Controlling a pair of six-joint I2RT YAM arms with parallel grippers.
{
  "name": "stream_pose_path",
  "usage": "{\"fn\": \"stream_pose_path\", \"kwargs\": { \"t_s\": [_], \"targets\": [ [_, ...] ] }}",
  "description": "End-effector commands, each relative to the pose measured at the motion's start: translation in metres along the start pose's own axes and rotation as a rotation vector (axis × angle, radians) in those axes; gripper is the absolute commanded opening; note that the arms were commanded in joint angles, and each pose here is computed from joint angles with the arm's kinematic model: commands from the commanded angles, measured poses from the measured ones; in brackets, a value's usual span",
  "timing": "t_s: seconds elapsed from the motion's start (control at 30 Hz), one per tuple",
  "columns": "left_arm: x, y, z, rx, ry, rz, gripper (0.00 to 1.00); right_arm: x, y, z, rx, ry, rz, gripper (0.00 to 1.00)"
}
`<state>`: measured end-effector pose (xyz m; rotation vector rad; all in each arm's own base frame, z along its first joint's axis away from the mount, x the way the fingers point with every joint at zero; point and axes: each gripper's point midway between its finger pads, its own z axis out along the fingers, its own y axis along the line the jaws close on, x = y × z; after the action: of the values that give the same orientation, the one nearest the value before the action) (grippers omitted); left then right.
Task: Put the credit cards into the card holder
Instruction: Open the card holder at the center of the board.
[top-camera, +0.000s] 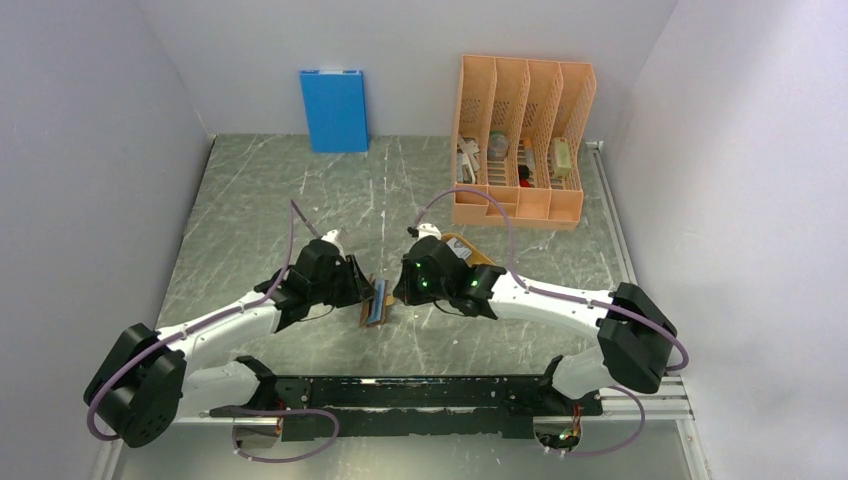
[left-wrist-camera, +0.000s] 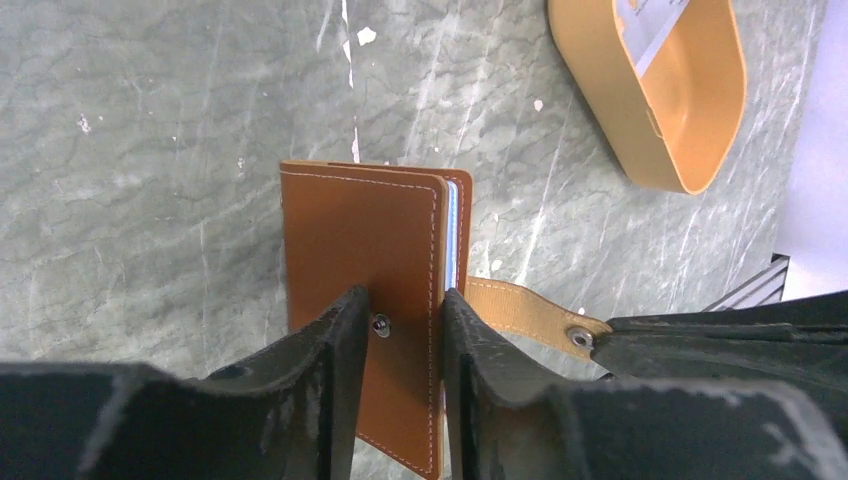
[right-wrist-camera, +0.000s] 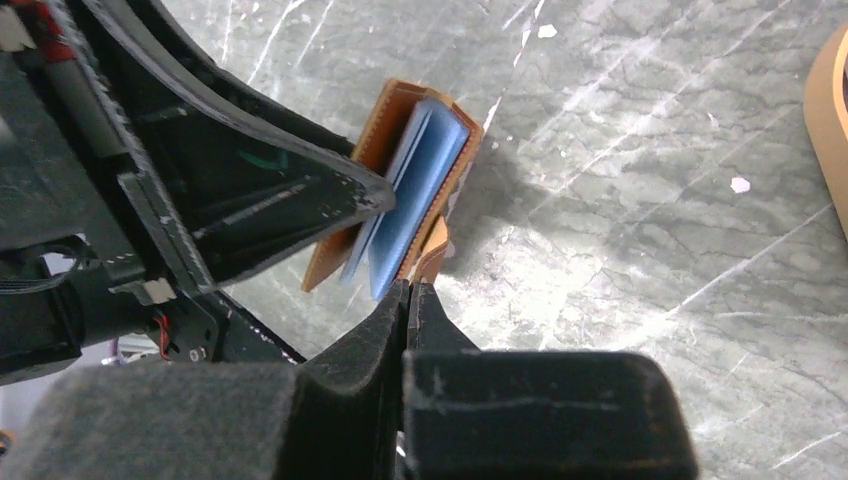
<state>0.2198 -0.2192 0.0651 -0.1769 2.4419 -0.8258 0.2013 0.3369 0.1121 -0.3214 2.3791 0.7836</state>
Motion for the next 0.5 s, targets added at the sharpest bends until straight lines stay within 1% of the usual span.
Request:
{"fn": "stream_pose_path", "kwargs": {
  "t_s": [0.0, 0.1, 0.17, 0.3, 0.47],
  "targets": [
    [0.010, 0.012, -0.003, -0.026, 0.015, 0.011, 0.34, -0.002, -0.007, -0.005, 0.010, -0.027, 0.004, 0.00],
    [0.012, 0.015, -0.006, -0.033, 0.011, 0.010, 0.29, 0.002, -0.016, -0.004, 0.035, -0.023, 0.011, 0.00],
    [0.014, 0.018, -0.006, -0.041, 0.015, 0.013, 0.23, 0.004, -0.019, -0.004, 0.046, -0.021, 0.015, 0.00],
    [0.020, 0.030, -0.007, -0.083, 0.028, 0.024, 0.06, 0.010, -0.033, -0.004, 0.102, -0.014, 0.031, 0.00],
    [0.029, 0.053, -0.012, -0.156, 0.018, 0.010, 0.05, 0.021, -0.050, -0.003, 0.150, 0.003, 0.071, 0.00]
  ]
}}
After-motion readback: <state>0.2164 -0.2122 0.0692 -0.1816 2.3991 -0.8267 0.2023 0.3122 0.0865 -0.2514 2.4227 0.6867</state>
